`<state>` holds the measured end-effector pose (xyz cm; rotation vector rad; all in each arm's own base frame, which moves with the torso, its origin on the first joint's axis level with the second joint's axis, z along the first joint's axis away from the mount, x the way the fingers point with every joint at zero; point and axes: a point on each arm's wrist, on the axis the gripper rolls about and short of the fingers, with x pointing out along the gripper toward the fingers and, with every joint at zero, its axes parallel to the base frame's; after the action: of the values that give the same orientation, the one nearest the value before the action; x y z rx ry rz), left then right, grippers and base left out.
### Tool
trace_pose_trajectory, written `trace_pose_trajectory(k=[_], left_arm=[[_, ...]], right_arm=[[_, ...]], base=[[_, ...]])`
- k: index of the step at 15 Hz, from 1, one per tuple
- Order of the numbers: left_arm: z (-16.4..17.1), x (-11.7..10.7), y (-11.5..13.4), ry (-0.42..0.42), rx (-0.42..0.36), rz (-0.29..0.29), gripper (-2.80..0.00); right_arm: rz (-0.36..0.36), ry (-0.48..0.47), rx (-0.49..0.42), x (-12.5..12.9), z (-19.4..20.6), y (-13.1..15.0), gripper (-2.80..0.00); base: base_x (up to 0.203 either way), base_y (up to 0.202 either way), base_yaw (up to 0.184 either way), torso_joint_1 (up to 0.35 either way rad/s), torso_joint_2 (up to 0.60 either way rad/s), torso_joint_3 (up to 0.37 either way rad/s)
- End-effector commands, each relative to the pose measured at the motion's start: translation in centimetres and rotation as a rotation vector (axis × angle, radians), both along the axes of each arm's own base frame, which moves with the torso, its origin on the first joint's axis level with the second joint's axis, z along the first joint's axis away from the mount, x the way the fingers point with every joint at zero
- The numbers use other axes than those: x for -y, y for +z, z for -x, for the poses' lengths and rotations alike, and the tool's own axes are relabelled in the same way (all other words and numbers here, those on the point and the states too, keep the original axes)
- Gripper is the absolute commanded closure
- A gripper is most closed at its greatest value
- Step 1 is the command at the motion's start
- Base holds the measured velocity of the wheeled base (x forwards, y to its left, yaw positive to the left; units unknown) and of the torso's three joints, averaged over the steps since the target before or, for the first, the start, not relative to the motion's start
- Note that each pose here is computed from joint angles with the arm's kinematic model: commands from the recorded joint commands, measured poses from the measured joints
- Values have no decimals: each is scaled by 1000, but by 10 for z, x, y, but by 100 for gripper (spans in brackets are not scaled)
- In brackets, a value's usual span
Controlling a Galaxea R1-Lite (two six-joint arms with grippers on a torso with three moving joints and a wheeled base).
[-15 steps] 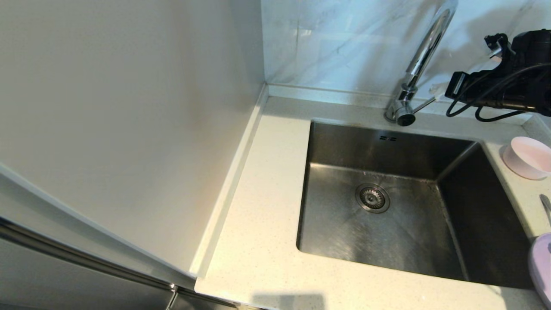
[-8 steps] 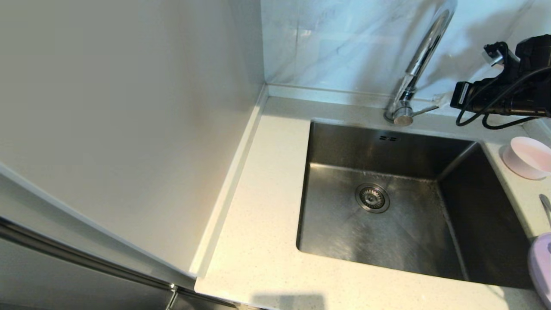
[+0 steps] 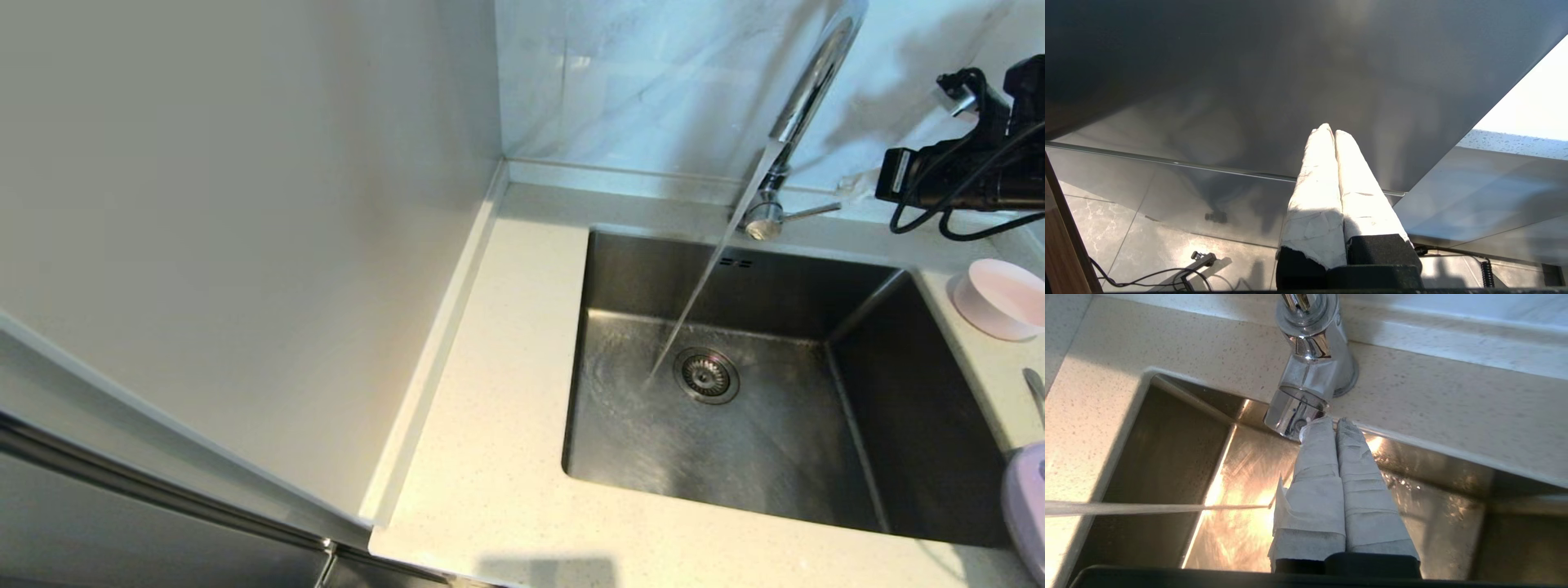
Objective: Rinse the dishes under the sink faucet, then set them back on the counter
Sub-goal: Turn on the faucet, then pick up the bowl
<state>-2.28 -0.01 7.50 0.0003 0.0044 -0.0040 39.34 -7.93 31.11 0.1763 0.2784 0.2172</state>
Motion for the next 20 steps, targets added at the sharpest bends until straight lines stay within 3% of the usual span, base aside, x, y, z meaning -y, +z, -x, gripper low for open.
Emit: trace_pose_trajectory(k=[1, 5, 8, 10, 12, 15, 20], left_arm=[[0, 0, 0, -1, 0, 0, 0], [0, 0, 0, 1, 0, 0, 0], [0, 0, 0, 1, 0, 0, 0], [0, 0, 0, 1, 0, 0, 0], [0, 0, 0, 1, 0, 0, 0], [0, 0, 0, 1, 0, 0, 0], [0, 0, 0, 1, 0, 0, 0]], right_arm=[[13, -18, 48, 3, 20, 23, 0], [36, -67, 10, 13, 67, 48, 0], [210, -82, -122, 32, 102, 38, 0], [240, -140, -247, 39, 123, 30, 0], [293, -262, -377, 38, 133, 25, 0], [496, -278, -514, 36, 138, 15, 0], [512, -266, -616, 50, 112, -14, 0]], base=[[0, 0, 0, 0, 0, 0], [0, 0, 0, 0, 0, 0], [0, 0, 0, 0, 0, 0], [0, 0, 0, 0, 0, 0], [0, 0, 0, 0, 0, 0], [0, 0, 0, 0, 0, 0], [0, 0, 0, 0, 0, 0]])
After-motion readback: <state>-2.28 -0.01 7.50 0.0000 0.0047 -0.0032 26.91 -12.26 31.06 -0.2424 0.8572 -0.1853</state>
